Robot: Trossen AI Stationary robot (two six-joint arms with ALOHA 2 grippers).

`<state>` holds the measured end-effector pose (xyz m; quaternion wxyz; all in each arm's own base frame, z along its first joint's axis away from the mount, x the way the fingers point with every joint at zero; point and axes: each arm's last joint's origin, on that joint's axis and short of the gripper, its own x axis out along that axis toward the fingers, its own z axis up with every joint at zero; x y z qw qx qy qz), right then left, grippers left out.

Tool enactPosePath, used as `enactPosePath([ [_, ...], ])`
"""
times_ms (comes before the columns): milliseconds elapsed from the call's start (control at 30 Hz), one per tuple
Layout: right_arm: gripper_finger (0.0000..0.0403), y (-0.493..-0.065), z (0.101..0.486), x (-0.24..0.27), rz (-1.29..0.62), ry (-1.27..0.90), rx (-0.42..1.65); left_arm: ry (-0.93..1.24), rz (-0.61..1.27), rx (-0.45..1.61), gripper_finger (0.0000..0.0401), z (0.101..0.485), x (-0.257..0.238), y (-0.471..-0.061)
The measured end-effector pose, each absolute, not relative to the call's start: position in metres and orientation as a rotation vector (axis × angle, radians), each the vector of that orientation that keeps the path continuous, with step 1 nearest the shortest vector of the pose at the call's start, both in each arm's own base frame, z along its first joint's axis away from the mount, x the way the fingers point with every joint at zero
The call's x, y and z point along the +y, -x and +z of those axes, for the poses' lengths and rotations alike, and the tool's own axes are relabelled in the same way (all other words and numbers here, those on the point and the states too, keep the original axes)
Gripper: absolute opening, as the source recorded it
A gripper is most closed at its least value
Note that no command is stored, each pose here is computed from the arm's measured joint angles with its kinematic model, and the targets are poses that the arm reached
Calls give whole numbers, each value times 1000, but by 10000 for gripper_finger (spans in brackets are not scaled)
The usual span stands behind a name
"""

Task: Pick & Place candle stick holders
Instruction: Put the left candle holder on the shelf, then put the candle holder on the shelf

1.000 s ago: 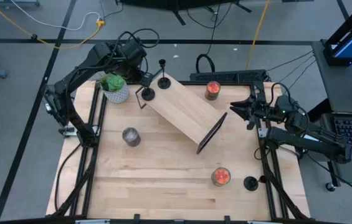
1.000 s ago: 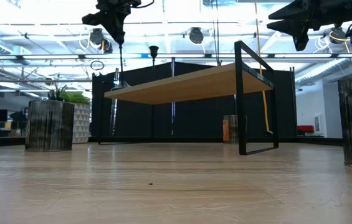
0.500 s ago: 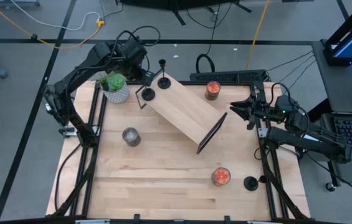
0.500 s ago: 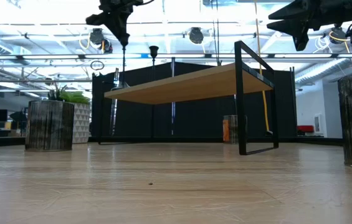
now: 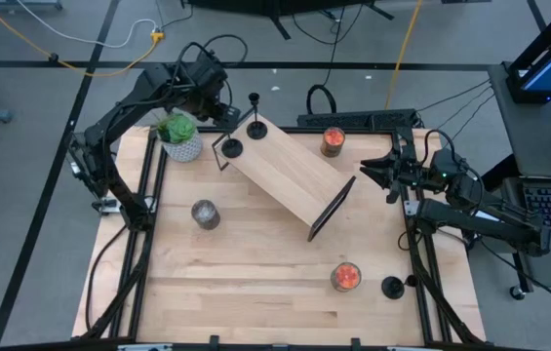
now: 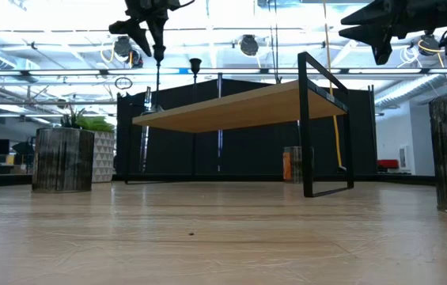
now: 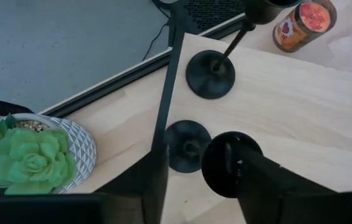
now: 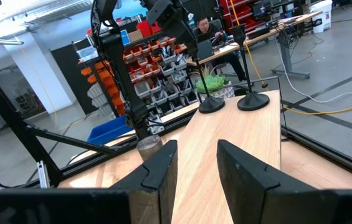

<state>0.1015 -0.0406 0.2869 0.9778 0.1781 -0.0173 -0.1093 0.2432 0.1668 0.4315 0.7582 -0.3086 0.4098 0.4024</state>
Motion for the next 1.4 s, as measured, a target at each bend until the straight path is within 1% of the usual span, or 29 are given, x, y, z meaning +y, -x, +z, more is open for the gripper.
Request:
enactPosePath([
  [133, 105, -101, 287, -41, -220, -359, -35, 677, 883, 882, 206, 434, 168, -239],
  [267, 105, -102, 287, -41, -220, -359, -35, 680, 878, 837, 222, 442, 165, -230],
  [433, 105, -101, 287, -41, -220, -359, -35, 687, 863, 762, 225, 459, 154, -210],
  [667, 105, -102, 287, -41, -220, -359, -35, 676, 822, 656, 225, 483, 125, -181],
  [833, 105, -102, 287, -41, -220, -359, -35, 598, 769, 655, 225, 492, 106, -168],
  [933, 105, -101, 287, -41, -220, -359, -35, 590, 781, 695, 225, 491, 98, -162],
  [1000, 105, -101, 287, -41, -220, -359, -35, 599, 801, 737, 225, 488, 93, -160],
  [1067, 105, -101, 287, -41, -220, -359, -35, 602, 810, 737, 225, 487, 90, -162],
  [1200, 105, -101, 287, -41, -220, -359, -35, 637, 763, 749, 225, 484, 81, -168],
  [1400, 105, -101, 287, -41, -220, -359, -35, 745, 740, 811, 225, 466, 64, -184],
])
